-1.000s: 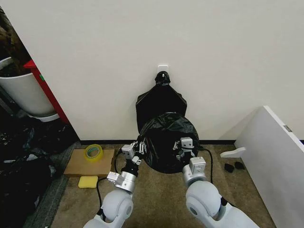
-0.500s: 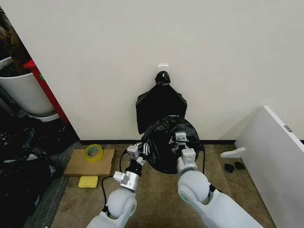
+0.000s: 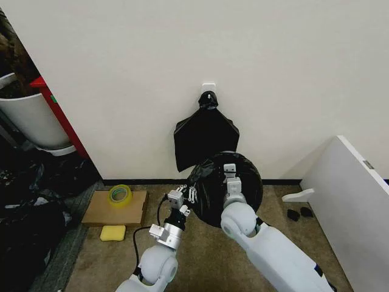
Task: Place the garbage bag over the trash bin.
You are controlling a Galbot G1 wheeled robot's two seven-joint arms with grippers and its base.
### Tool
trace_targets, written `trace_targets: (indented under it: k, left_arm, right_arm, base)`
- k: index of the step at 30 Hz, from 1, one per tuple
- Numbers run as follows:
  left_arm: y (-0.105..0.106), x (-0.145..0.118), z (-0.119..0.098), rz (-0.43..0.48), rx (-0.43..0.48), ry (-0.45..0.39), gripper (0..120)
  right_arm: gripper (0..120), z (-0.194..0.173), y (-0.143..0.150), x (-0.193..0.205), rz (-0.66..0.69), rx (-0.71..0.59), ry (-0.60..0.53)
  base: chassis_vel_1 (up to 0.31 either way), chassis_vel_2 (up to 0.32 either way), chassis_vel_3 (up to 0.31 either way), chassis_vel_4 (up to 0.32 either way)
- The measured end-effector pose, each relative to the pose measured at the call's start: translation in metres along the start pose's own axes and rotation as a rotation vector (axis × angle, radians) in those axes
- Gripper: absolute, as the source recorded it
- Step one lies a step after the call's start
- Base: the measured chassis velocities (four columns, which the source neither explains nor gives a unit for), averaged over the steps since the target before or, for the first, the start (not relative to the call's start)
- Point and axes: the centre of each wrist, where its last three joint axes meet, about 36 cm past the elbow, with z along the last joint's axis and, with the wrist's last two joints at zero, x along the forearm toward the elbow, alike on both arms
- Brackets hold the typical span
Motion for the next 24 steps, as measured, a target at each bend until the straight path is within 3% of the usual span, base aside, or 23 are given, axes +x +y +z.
trace_targets:
  k: [9,14,20,22,24]
  left_arm:
    - [0.003,0.005,-0.001,0.041,-0.058,-0.026,4]
    - [0.01,0.004,-0.002,0.035,-0.077,-0.033,4]
    - [0.018,-0.002,-0.002,0.012,-0.084,-0.041,4]
    - [0.018,-0.002,-0.002,0.012,-0.084,-0.04,4]
    - [0.019,-0.002,-0.001,0.01,-0.086,-0.039,4]
  right_arm:
    - [0,-0.002,-0.006,-0.012,0.025,0.005,0.029]
    - [0,-0.003,-0.011,0.003,0.003,0.001,0.037]
    - [0,-0.026,-0.014,0.071,-0.176,-0.077,0.119]
    - [0,-0.029,-0.015,0.076,-0.193,-0.084,0.131]
    - [0,-0.043,-0.02,0.098,-0.254,-0.097,0.2]
  base:
    - [0.0,0.0,0.0,0.0]
    - [0.0,0.0,0.0,0.0]
    - [0.0,0.0,0.0,0.0]
    - [0.0,0.0,0.0,0.0]
    - [0.0,0.0,0.0,0.0]
